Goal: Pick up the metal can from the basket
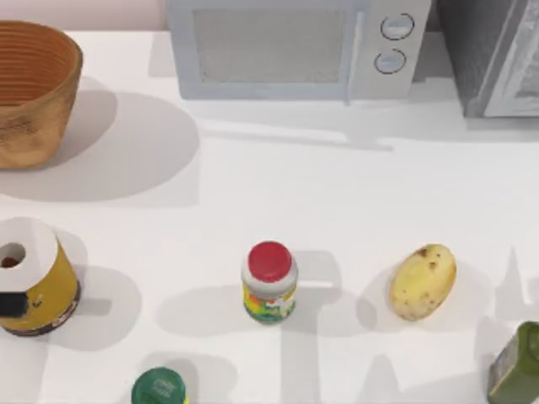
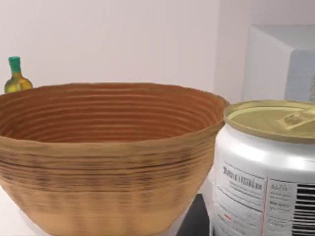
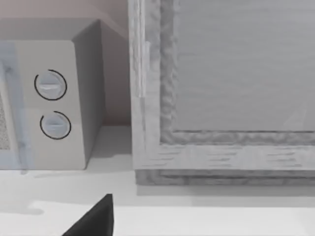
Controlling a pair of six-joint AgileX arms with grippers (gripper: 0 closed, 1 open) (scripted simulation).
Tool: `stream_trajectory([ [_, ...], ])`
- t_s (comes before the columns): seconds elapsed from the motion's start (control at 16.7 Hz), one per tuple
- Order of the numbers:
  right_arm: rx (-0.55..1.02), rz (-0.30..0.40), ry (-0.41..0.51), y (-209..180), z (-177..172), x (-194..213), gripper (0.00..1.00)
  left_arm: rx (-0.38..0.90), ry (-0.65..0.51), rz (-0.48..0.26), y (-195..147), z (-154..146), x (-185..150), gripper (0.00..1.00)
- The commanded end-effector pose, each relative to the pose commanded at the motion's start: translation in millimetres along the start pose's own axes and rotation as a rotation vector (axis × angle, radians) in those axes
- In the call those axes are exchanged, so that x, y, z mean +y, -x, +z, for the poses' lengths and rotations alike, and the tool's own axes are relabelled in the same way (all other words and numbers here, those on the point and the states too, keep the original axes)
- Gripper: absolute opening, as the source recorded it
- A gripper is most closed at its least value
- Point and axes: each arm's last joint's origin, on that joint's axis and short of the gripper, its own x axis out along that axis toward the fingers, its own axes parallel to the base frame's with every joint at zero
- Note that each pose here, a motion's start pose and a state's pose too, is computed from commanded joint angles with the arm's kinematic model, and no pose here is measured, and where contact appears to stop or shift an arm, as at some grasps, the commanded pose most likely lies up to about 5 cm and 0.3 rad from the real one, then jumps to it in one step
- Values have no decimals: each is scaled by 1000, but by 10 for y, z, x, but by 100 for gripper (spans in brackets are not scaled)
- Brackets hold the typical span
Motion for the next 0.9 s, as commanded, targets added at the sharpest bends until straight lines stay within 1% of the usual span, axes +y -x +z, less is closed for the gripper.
stream_trajectory([
  [0.06, 0, 0, 0, 0, 0, 0, 100, -8, 1, -26, -15, 71, -12, 0],
  [0.18, 0, 0, 0, 0, 0, 0, 100, -24, 4, -100, -74, 254, -48, 0],
  [0.36, 0, 0, 0, 0, 0, 0, 100, -43, 9, -253, -264, 577, -132, 0],
  [0.48, 0, 0, 0, 0, 0, 0, 100, -52, 11, -378, -481, 788, -213, 0],
  [0.66, 0, 0, 0, 0, 0, 0, 100, -60, 11, -585, -948, 1018, -386, 0],
  [0.78, 0, 0, 0, 0, 0, 0, 100, -63, 8, -731, -1332, 1066, -539, 0],
  [0.9, 0, 0, 0, 0, 0, 0, 100, -64, 4, -878, -1743, 999, -719, 0],
])
